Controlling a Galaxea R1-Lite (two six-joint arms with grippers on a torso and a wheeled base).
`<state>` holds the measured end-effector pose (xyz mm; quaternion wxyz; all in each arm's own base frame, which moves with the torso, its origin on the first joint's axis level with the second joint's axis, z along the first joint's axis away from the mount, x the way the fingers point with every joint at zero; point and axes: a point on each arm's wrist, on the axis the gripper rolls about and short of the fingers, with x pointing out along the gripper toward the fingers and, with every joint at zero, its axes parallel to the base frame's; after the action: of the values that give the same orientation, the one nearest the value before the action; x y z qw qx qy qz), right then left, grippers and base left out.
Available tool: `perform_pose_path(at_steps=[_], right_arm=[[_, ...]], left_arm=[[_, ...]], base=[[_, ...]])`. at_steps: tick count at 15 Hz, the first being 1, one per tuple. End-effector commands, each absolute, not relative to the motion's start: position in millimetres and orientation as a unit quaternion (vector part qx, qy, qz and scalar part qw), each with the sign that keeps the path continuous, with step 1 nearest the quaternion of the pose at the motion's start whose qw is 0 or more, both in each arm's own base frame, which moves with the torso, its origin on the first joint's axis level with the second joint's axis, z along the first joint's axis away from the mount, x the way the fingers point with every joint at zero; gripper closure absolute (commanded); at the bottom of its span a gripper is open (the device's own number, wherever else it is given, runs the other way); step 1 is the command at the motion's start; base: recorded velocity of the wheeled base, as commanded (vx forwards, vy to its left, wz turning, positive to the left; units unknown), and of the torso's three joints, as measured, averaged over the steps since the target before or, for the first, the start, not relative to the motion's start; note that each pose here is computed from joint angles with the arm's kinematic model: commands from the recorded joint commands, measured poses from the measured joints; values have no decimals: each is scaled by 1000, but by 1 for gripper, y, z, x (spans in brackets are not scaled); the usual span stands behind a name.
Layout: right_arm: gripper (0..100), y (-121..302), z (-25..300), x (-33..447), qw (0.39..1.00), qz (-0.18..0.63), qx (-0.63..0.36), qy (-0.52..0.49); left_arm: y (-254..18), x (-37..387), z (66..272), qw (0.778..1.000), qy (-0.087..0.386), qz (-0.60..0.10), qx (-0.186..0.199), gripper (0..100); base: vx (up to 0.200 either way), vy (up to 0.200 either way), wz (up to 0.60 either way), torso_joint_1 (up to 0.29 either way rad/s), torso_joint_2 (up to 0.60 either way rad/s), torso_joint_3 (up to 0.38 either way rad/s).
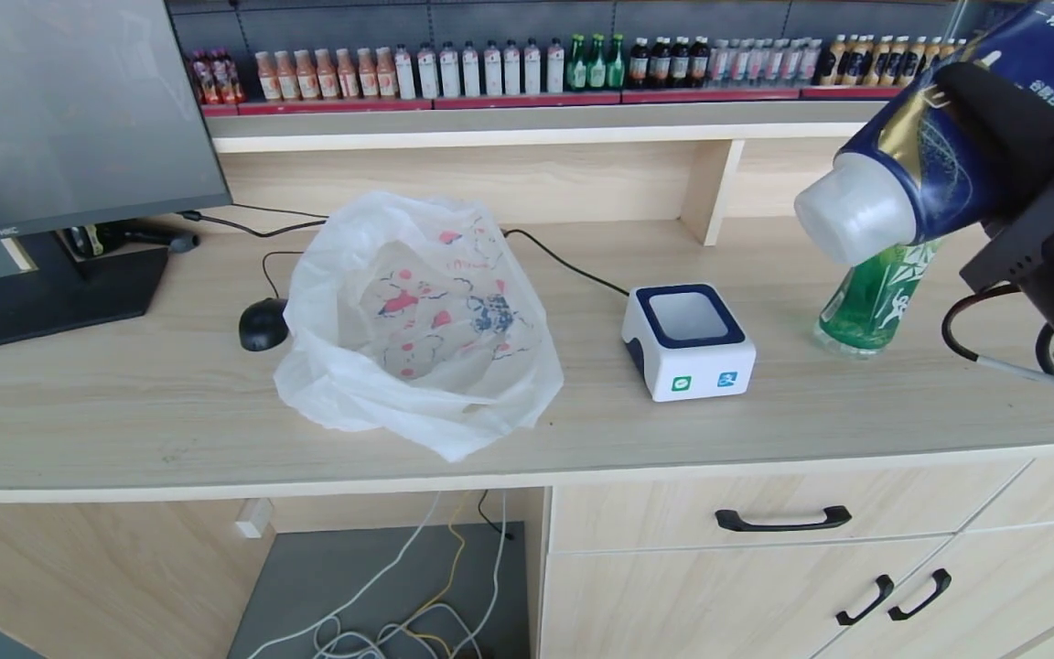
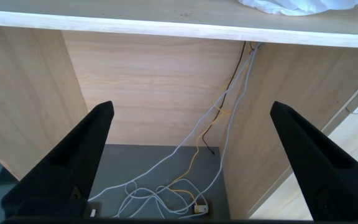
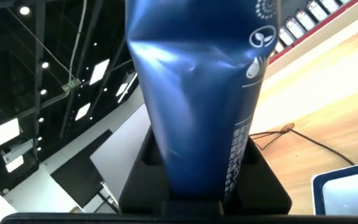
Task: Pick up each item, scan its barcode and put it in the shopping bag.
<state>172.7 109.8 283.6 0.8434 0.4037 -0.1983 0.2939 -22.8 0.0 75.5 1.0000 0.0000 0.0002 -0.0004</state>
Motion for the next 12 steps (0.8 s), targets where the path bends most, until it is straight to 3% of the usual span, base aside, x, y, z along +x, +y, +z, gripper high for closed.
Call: perform_pose_path(at_steps=[1, 2, 5, 7, 12], right_arm=[[100, 109, 285, 152, 847, 323, 369, -207], [100, 107, 278, 146, 857, 328, 342, -204], [100, 98, 235, 126, 908, 345, 133, -198], [100, 98, 227, 126, 919, 331, 64, -207], [100, 113, 233, 159, 929, 295, -5, -223]], left_arm=[[0, -23, 75, 1000, 0, -1, 0, 0], [0, -23, 75, 1000, 0, -1, 0, 0], [0, -23, 75, 1000, 0, 0, 0, 0], [0, -23, 75, 1000, 0, -1, 0, 0], [0, -23, 75, 1000, 0, -1, 2, 0]], base=[[0, 0, 0, 0, 0, 0], [0, 0, 0, 0, 0, 0], [0, 0, 0, 0, 0, 0], [0, 0, 0, 0, 0, 0], [0, 0, 0, 0, 0, 0]])
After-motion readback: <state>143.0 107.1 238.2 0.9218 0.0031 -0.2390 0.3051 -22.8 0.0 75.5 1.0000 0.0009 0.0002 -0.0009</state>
